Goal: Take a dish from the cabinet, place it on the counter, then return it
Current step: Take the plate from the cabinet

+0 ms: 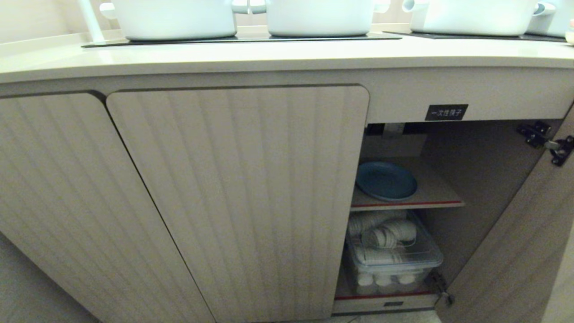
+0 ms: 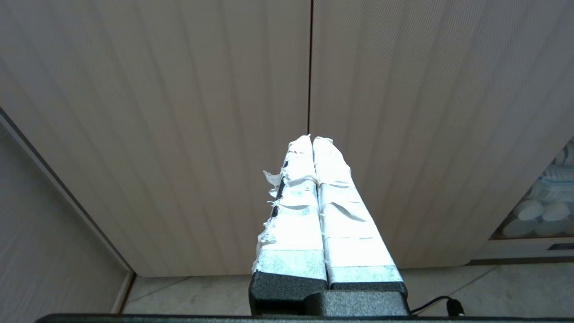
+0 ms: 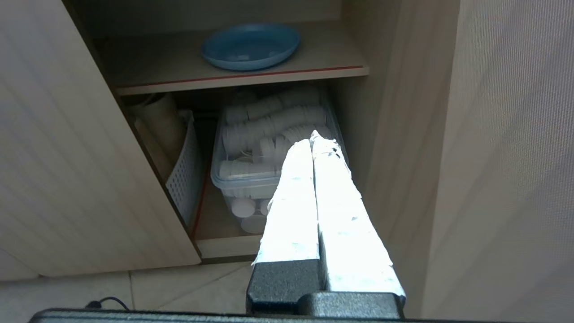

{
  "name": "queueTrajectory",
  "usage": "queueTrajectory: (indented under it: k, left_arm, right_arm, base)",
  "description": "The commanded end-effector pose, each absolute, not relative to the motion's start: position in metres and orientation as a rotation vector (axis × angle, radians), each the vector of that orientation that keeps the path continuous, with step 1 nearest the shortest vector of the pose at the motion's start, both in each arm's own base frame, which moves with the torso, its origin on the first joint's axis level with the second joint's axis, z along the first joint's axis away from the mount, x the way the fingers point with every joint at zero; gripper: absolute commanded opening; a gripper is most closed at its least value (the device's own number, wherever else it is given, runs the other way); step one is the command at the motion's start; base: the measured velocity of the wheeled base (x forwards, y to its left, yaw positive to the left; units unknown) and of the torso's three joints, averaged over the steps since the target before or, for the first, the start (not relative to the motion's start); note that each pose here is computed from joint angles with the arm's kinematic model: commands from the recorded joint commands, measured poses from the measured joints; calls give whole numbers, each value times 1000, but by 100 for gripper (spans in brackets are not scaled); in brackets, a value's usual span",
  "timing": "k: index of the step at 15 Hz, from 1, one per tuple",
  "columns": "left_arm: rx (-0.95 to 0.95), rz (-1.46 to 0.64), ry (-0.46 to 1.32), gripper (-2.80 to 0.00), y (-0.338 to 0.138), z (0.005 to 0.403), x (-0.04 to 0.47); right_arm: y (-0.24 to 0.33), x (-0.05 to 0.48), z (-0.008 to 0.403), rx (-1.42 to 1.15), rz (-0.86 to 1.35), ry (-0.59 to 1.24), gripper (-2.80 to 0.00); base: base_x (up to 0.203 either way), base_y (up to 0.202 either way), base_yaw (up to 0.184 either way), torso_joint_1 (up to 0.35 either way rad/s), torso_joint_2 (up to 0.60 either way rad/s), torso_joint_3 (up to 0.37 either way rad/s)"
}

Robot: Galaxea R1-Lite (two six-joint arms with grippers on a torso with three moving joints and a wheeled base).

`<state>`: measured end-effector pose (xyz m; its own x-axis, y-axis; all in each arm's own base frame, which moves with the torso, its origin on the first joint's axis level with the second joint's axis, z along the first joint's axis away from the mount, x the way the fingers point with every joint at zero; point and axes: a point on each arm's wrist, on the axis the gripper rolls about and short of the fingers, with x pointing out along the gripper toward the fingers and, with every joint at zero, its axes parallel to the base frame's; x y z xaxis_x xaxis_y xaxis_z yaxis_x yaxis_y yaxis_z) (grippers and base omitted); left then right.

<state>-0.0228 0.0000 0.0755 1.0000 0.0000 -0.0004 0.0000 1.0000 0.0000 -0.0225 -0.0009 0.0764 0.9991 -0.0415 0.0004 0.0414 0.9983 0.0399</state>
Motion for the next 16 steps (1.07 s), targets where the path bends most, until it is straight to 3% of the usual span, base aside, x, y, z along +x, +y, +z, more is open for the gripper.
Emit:
queueTrajectory:
  k: [1,7,16]
  left_arm:
    - [0,2,0,-280,0,75,-23]
    - [0,1,0,-280,0,75,-23]
    - [0,0,0,-280,0,75,-23]
  right_arm:
    - [-1,-19,77,31,-43,41,-280]
    - [-1,0,83,-42,-64,260,-280]
    - [-7,56,122,-110,-54,428,-280]
  base:
    - [0,0,0,0,0,0]
    - [0,0,0,0,0,0]
    - [0,0,0,0,0,0]
